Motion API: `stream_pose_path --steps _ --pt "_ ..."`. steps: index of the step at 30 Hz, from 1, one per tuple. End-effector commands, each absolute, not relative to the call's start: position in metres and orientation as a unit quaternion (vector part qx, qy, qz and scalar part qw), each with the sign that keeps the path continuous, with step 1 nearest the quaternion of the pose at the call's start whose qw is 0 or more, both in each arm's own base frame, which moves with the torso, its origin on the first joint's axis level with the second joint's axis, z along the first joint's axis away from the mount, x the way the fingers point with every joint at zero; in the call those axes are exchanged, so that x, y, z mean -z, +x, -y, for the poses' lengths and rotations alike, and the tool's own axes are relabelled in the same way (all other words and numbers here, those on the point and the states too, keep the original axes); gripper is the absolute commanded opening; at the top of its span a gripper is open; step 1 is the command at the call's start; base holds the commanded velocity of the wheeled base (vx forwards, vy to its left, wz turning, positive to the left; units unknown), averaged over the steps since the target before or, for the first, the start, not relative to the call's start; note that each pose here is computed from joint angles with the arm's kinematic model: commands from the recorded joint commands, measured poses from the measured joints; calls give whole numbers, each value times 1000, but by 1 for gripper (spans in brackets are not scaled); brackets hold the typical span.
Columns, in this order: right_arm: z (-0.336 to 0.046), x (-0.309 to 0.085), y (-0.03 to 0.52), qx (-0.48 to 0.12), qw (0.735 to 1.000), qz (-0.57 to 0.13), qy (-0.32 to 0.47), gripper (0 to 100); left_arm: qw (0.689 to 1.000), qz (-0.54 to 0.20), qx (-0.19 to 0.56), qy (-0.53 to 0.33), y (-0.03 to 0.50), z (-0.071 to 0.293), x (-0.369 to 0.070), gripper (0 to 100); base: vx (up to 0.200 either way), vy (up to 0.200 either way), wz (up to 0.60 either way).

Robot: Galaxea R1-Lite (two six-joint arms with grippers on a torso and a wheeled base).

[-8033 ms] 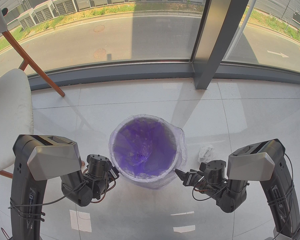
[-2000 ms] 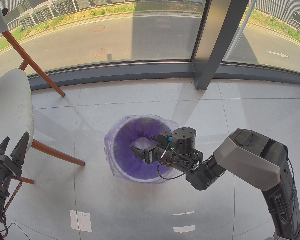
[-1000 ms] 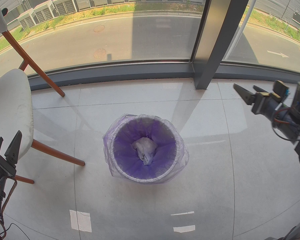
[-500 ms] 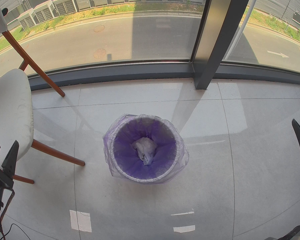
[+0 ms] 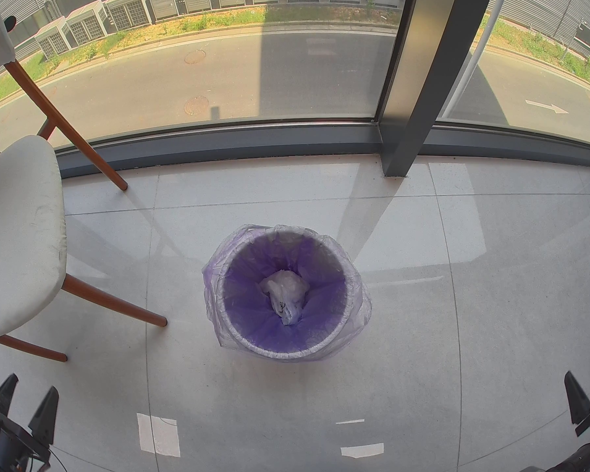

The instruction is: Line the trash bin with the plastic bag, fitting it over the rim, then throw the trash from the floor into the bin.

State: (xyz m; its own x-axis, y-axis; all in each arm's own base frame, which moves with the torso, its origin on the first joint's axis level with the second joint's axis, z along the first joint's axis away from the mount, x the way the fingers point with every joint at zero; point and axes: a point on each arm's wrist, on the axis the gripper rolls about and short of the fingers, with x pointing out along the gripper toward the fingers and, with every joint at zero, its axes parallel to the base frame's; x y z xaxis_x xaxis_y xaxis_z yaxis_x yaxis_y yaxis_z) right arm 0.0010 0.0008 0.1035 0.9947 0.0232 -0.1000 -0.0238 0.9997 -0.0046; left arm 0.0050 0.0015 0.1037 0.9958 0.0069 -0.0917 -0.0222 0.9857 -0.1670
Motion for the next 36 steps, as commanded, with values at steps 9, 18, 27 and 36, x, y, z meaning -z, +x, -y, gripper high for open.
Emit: stream_pose_path --steps 9,18,27,36 --pt "0 -76 -23 -2 1000 -2 -4 100 993 -25 115 -22 -16 3 -84 100 0 0 0" --pt "0 -76 -23 -5 1000 -2 -3 100 999 21 -17 -46 -22 -1 -81 100 0 0 0" --pt "0 -76 -23 -5 1000 -2 -4 100 999 16 -35 -33 -23 -2 -78 100 0 0 0" --pt "0 -76 -23 -2 1000 -1 -3 100 1000 -4 14 8 -23 1 -75 100 0 0 0"
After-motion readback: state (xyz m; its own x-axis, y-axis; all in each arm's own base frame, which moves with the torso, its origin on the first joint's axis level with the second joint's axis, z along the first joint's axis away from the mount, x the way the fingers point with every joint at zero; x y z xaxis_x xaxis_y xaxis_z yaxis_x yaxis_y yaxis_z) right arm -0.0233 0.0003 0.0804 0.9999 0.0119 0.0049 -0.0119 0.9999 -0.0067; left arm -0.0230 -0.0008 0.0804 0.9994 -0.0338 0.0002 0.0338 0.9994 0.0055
